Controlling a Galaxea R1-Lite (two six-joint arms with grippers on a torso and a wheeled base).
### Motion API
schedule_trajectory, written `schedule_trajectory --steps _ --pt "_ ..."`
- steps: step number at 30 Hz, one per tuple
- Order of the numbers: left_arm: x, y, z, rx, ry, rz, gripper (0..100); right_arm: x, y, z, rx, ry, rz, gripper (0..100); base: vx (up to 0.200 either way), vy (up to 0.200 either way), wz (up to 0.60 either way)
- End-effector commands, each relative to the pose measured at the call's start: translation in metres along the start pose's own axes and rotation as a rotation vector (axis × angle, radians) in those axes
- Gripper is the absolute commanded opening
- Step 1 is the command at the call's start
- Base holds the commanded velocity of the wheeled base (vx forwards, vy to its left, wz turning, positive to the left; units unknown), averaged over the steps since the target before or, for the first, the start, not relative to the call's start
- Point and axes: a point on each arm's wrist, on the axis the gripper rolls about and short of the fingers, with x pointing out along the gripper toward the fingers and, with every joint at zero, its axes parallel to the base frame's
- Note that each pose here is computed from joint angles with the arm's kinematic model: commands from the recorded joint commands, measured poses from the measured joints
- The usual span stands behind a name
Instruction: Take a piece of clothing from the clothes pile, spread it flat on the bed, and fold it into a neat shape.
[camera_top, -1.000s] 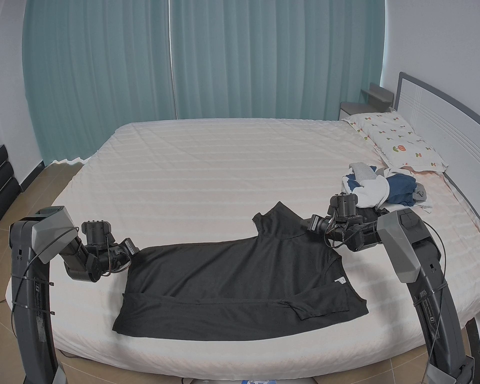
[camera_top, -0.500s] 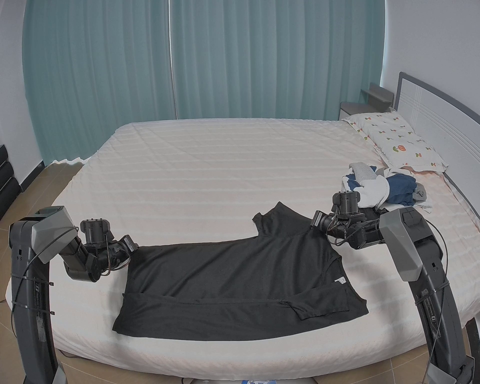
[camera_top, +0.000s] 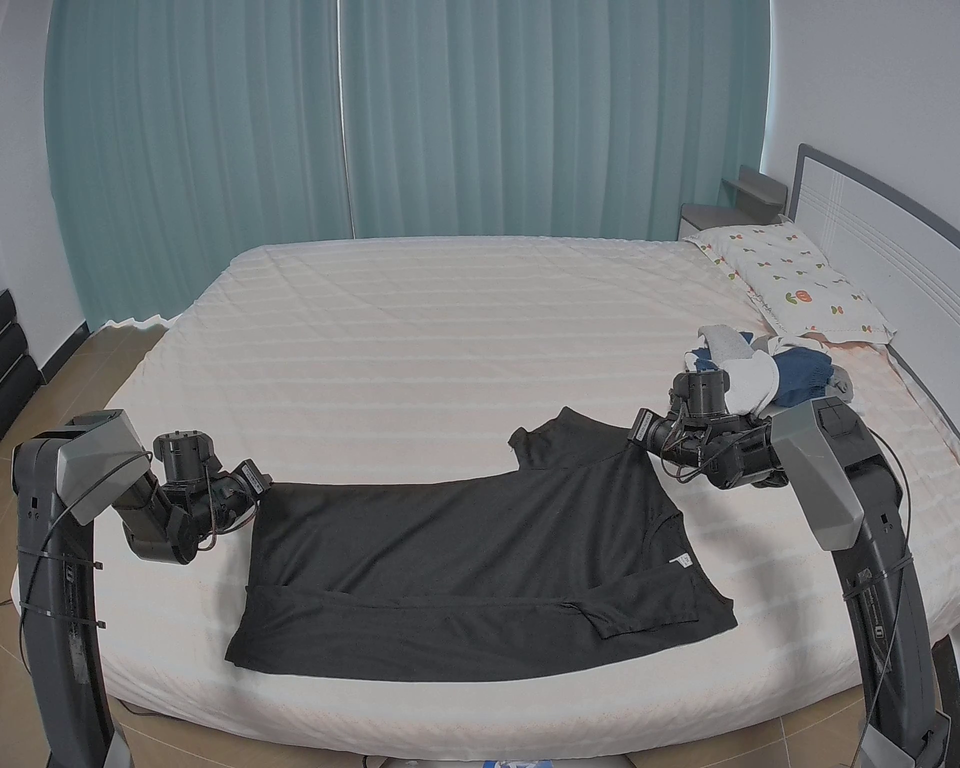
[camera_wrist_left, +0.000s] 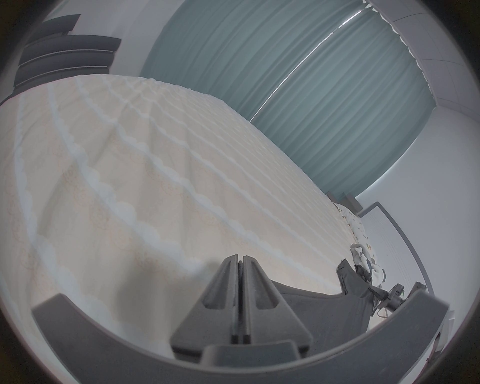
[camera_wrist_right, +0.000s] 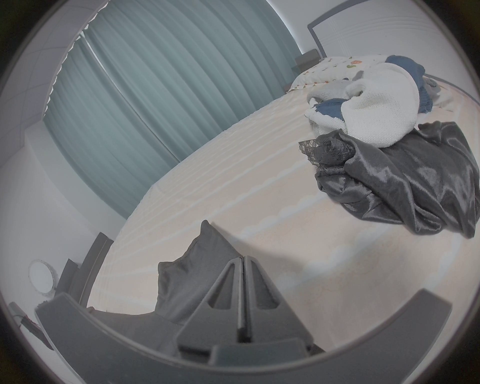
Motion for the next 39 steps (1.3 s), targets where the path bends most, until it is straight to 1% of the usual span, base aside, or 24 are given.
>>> schedule_trajectory --steps 1,5,6,14,18,20,26,31,39 --pt "-0.008 0.001 0.009 -0.007 -0.022 0.005 0 -0.008 -0.003 0.002 -0.015 -0.005 -0.005 0 0.000 0.000 0.00" --pt "-0.015 0.001 0.015 -0.034 -0.035 0.007 0 -0.008 -0.010 -0.009 -0.041 0.015 -0.016 0 0.000 0.000 0.00" --pt "-0.018 0.000 0.018 -0.058 -0.041 0.004 0 -0.006 -0.010 -0.009 -0.049 -0.010 -0.002 0 0.000 0.000 0.00" --pt "-0.018 0.002 0.016 -0.058 -0.031 0.003 0 -0.010 -0.007 0.000 -0.042 -0.054 0.021 0 0.000 0.000 0.00" --pt "-0.020 0.000 0.017 -0.060 -0.033 0.000 0 -0.017 -0.014 -0.011 -0.045 -0.006 -0.005 0 0.000 0.000 0.00" --pt "-0.022 0.000 0.015 -0.057 -0.026 0.004 0 -0.022 -0.014 -0.012 -0.040 0.001 0.003 0 0.000 0.000 0.00" --pt "-0.029 -0.002 0.016 -0.046 -0.071 -0.032 0 -0.025 -0.013 -0.002 -0.037 -0.067 0.032 0 0.000 0.000 0.00" --pt "-0.032 0.000 0.012 -0.045 -0.069 -0.035 0 -0.035 -0.014 -0.007 -0.044 -0.055 0.031 0 0.000 0.000 0.00" --pt "-0.044 0.007 0.016 -0.055 -0.059 -0.040 0 -0.055 -0.018 -0.017 -0.057 -0.011 0.085 0 0.000 0.000 0.00"
